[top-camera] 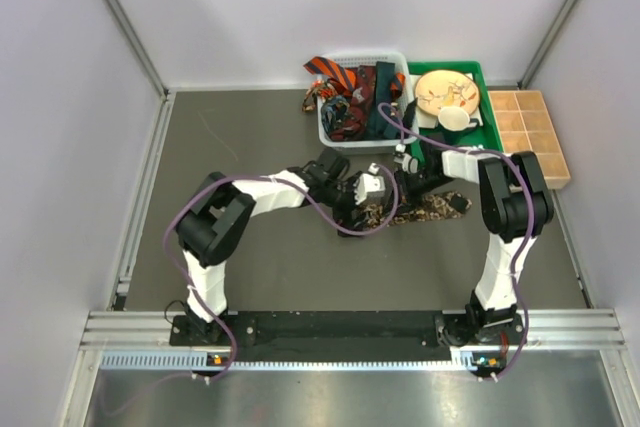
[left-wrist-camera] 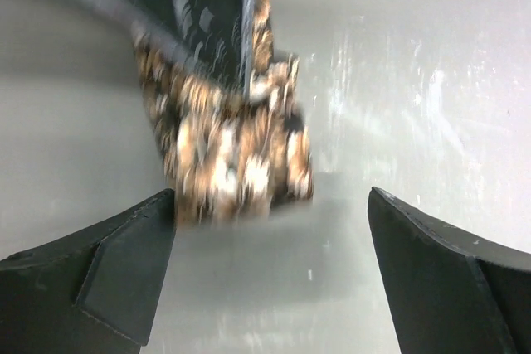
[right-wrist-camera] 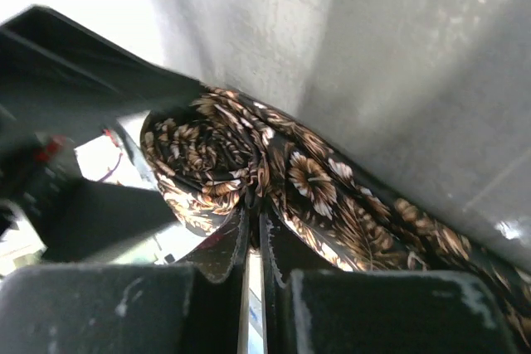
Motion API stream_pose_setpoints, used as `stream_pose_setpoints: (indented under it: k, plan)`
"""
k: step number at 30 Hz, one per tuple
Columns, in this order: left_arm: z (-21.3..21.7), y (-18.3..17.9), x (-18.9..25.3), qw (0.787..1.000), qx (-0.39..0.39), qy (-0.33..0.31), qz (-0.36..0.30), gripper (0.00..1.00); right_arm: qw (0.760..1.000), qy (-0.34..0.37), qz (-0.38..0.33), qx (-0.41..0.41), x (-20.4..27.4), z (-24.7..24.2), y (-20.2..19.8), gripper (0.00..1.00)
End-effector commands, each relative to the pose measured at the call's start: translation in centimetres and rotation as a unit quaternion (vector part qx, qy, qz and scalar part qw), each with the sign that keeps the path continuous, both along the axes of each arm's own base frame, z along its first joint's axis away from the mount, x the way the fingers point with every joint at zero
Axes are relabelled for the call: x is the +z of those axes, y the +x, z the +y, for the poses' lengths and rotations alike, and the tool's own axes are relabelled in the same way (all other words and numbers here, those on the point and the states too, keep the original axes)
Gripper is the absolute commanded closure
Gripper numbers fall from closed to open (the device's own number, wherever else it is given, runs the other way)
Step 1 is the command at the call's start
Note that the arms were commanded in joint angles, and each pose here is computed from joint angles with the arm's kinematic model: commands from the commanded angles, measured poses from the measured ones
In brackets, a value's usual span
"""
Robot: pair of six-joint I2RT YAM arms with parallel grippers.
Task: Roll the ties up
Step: Roll the tie at the center of the board.
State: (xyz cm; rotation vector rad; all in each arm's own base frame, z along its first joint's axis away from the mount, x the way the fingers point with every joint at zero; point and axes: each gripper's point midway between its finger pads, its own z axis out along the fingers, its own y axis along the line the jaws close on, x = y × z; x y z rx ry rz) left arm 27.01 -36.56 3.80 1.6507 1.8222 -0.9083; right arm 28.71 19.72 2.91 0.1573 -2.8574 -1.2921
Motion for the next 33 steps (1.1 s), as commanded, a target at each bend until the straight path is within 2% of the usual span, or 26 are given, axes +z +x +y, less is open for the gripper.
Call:
stream_pose_setpoints:
  k: [1,3,5,6,9,12,14,16,22,27,28,29,33]
  plan:
    - [0.3,1.2,4.8,0.994,0.033,-0.100,-0.031,0.01,0.992,-0.113,-0.049,-0.023,-2.8,-3.2,1.8,1.00]
    - [-0.2,2.2,7.2,0.986,0.042,-0.146,-0.067,0.01,0.990,-0.128,-0.055,-0.030,-3.0,-3.6,2.1,1.00]
    - [0.1,1.9,7.1,0.982,0.060,-0.164,-0.076,0.01,0.988,-0.140,-0.055,-0.034,-3.3,-3.9,2.3,1.00]
    - [0.0,1.9,8.2,0.970,0.057,-0.208,-0.110,0.01,0.988,-0.141,-0.055,-0.035,-3.2,-3.9,2.5,1.00]
    - [-0.4,1.8,9.1,0.956,0.083,-0.267,-0.093,0.01,0.988,-0.144,-0.050,-0.033,-3.5,-3.9,2.5,1.00]
    - [-1.1,1.1,7.1,0.976,0.036,-0.214,-0.018,0.01,0.988,-0.147,-0.042,-0.031,-3.7,-4.0,2.4,1.00]
    - [-1.1,1.7,6.6,0.973,0.050,-0.221,-0.040,0.01,0.987,-0.151,-0.041,-0.031,-3.9,-4.1,2.4,1.00]
    - [-0.8,1.7,6.1,0.966,0.041,-0.239,-0.090,0.01,0.987,-0.152,-0.038,-0.029,-3.9,-4.1,2.4,1.00]
    - [-2.3,1.7,3.9,0.965,0.027,-0.233,-0.120,0.01,0.987,-0.158,-0.024,-0.026,-4.5,-4.3,2.1,1.00]
    - [-3.9,1.3,2.3,0.970,0.024,-0.215,-0.107,0.01,0.986,-0.163,-0.017,-0.023,-4.8,-4.4,1.9,1.00]
    - [-4.1,1.3,1.7,0.971,0.027,-0.211,-0.104,0.03,0.986,-0.163,-0.018,-0.025,-4.7,-4.4,2.0,1.00]
    - [-4.3,1.5,1.6,0.972,0.031,-0.210,-0.103,0.10,0.986,-0.162,-0.016,-0.024,-4.7,-4.3,2.0,1.00]
    - [-4.7,2.5,0.2,0.975,0.054,-0.192,-0.098,0.24,0.988,-0.156,-0.010,-0.020,-4.7,-4.2,1.8,1.00]
